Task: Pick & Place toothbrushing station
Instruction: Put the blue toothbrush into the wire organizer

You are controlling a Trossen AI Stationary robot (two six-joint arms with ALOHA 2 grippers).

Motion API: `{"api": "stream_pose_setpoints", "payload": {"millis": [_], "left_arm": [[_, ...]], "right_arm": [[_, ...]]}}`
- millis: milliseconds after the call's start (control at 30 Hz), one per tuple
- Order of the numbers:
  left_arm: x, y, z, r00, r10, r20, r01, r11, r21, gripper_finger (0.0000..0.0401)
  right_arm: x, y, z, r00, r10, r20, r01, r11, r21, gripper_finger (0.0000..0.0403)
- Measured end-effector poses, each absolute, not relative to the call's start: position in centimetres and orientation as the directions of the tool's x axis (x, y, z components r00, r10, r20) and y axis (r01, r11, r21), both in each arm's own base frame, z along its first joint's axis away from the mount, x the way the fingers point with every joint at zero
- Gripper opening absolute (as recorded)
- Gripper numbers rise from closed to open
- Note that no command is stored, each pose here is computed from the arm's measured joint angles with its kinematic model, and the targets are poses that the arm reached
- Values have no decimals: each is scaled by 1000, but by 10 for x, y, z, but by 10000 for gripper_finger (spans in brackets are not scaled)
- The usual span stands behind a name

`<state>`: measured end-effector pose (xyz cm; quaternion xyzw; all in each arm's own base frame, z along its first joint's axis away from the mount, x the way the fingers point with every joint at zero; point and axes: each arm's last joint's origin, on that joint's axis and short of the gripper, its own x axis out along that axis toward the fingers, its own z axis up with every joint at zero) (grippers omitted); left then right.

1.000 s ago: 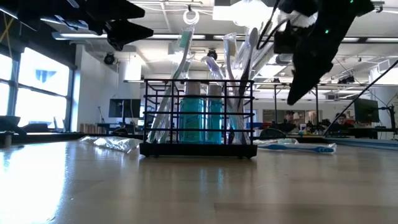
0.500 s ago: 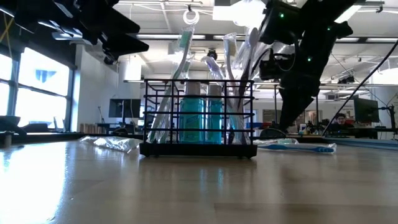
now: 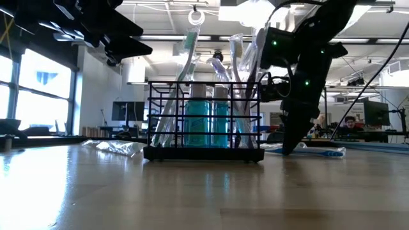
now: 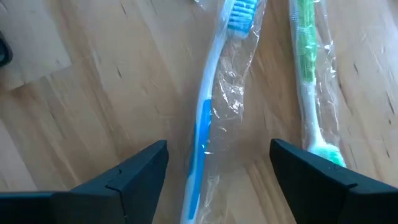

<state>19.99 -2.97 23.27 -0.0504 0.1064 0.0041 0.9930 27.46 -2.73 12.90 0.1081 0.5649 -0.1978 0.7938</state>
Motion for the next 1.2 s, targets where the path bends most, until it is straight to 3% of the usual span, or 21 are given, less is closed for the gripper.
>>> {"api": "stream_pose_setpoints", "payload": {"millis": [133,267,633,933,1200], "left_arm": [[200,-30,231,974,-2,-227,-21,995,-98,287],[199,-30,230,970,-1,-241,-28,993,-118,287],[199,-29,228,966,0,-259,-38,989,-142,287],[199,-29,228,966,0,-257,-45,985,-169,287],[199,-30,229,968,-27,-249,-19,984,-180,287]], "right_arm": [[274,-34,126,267,-153,-951,450,893,-17,260],[273,-38,125,262,-138,-955,463,886,-1,216],[268,-39,123,212,-141,-967,466,884,-27,19],[259,-34,133,178,-198,-964,511,856,-81,9],[236,-21,166,153,-286,-946,552,819,-158,7]]}}
